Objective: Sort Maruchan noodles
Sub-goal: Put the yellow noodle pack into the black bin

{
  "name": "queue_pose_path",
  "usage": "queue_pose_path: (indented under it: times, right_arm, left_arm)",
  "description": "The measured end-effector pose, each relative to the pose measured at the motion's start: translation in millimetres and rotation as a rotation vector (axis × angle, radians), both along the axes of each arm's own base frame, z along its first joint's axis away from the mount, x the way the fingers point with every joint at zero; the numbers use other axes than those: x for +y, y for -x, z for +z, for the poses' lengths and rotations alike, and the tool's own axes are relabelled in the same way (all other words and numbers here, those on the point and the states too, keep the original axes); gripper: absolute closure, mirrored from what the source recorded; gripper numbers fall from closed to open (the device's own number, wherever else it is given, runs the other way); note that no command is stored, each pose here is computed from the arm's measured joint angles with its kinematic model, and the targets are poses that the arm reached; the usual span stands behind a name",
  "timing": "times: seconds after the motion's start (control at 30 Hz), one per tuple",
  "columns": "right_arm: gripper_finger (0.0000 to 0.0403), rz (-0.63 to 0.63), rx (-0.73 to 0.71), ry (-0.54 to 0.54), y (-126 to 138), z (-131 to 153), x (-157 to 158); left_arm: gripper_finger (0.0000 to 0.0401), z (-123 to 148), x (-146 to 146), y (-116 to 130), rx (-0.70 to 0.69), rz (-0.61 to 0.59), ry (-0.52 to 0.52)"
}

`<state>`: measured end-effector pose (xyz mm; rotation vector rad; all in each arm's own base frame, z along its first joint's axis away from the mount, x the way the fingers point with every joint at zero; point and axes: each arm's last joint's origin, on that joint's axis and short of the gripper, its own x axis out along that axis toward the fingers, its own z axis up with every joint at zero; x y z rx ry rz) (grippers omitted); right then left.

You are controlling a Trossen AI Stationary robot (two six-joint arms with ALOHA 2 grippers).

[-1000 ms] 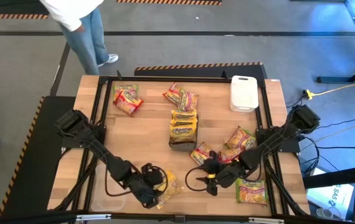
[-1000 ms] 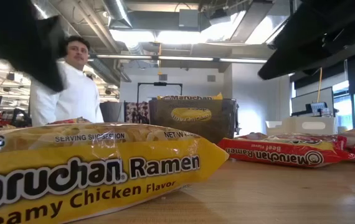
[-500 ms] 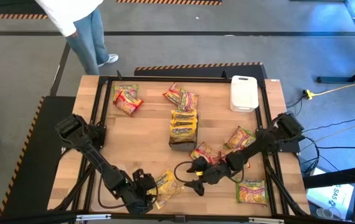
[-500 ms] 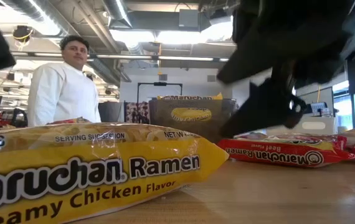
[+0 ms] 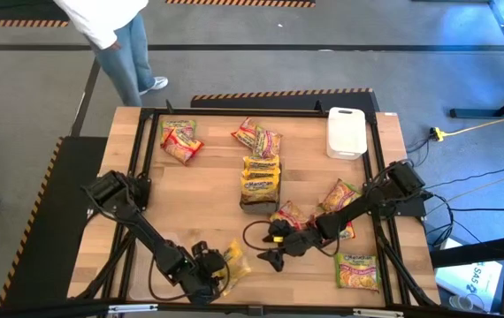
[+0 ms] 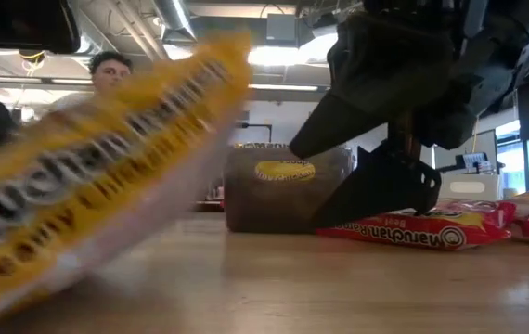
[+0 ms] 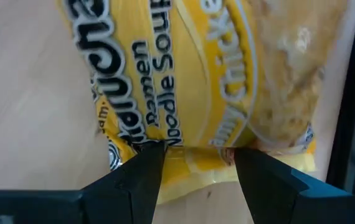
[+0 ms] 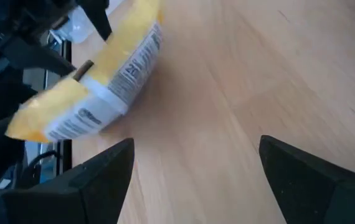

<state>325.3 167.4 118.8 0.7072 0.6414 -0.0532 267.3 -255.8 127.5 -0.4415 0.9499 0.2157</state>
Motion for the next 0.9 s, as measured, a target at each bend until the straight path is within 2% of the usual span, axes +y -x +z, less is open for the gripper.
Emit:
queue_pose_path:
  times: [0.13,0.3,0.43,0.67,0.9]
  right_arm:
    - [0.0082,-0.001,-0.024,-0.029,-1,2,1]
    - [0.0082,0.035,-0.103,-0.124,-5,11,6]
    - [0.0082,0.016,-0.12,-0.181,-10,17,6]
    - [0.0082,0.011,-0.051,-0.225,-26,15,9]
    - [0.0082,0.035,0.021,-0.252,-44,-5,20]
  left_arm:
    - [0.0206,-2,3,-4,-0.006,0.014,-0.017]
    - [0.0206,-2,4,-7,-0.037,-0.006,-0.043]
    - [0.0206,-2,4,-7,-0.044,0.0,-0.053]
    - [0.0206,-2,5,-8,-0.076,0.01,-0.085]
    - [0.0206,-1,3,-8,-0.098,0.001,-0.087]
